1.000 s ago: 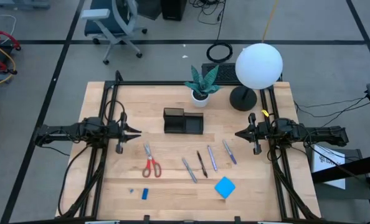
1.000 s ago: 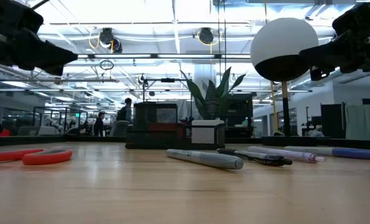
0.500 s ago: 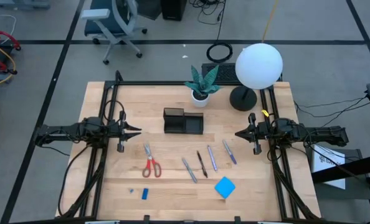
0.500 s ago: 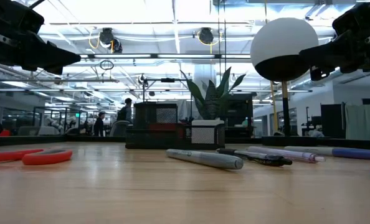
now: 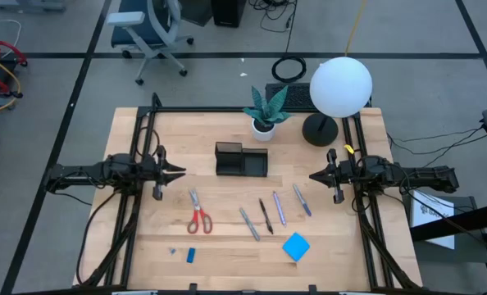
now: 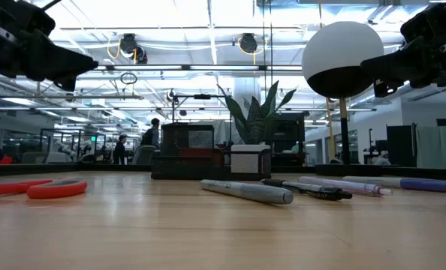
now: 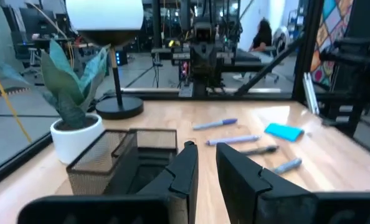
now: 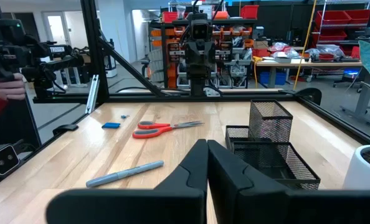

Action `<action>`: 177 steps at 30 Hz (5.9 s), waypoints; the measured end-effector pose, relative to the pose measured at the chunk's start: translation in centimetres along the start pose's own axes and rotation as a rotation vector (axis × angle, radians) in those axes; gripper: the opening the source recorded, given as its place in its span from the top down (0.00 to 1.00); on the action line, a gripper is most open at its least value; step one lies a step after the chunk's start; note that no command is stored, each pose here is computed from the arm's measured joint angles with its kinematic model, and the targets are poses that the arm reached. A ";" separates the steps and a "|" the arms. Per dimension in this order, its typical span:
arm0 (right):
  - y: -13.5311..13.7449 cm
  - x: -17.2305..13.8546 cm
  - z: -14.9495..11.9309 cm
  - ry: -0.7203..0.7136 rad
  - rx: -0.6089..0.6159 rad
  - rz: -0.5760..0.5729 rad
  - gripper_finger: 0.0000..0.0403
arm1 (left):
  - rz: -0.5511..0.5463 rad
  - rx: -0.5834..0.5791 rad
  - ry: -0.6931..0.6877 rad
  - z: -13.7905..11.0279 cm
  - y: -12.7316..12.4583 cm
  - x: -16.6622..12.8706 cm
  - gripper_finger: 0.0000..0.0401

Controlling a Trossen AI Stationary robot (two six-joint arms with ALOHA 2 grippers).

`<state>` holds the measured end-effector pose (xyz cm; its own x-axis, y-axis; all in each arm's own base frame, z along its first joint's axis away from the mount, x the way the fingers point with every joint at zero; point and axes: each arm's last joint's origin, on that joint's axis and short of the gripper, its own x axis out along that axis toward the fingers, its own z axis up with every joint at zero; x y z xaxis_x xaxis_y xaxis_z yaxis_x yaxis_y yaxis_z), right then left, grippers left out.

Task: Pick and place office supplies into organizer
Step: Put the blue marker into the black desk organizer

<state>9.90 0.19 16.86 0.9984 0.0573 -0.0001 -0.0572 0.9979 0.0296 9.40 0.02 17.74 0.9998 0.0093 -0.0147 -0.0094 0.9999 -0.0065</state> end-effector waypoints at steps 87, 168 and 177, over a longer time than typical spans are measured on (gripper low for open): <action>0.7 -0.9 5.1 -0.434 0.116 0.206 1.00 | 0.015 -0.005 -0.202 1.9 0.0 -0.2 0.83; 0.2 10.2 24.8 0.897 0.599 -0.495 1.00 | 0.016 -0.005 -0.201 1.9 0.0 -0.2 0.83; 1.0 11.9 22.5 1.058 0.544 -0.632 1.00 | 0.017 -0.005 -0.192 1.8 0.0 -0.2 0.83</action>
<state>21.79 1.17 39.42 0.3582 -0.1634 -0.9192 0.6632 0.7375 0.1273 9.25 0.08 19.57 0.9839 0.0275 0.1763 -0.0256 0.9996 -0.0130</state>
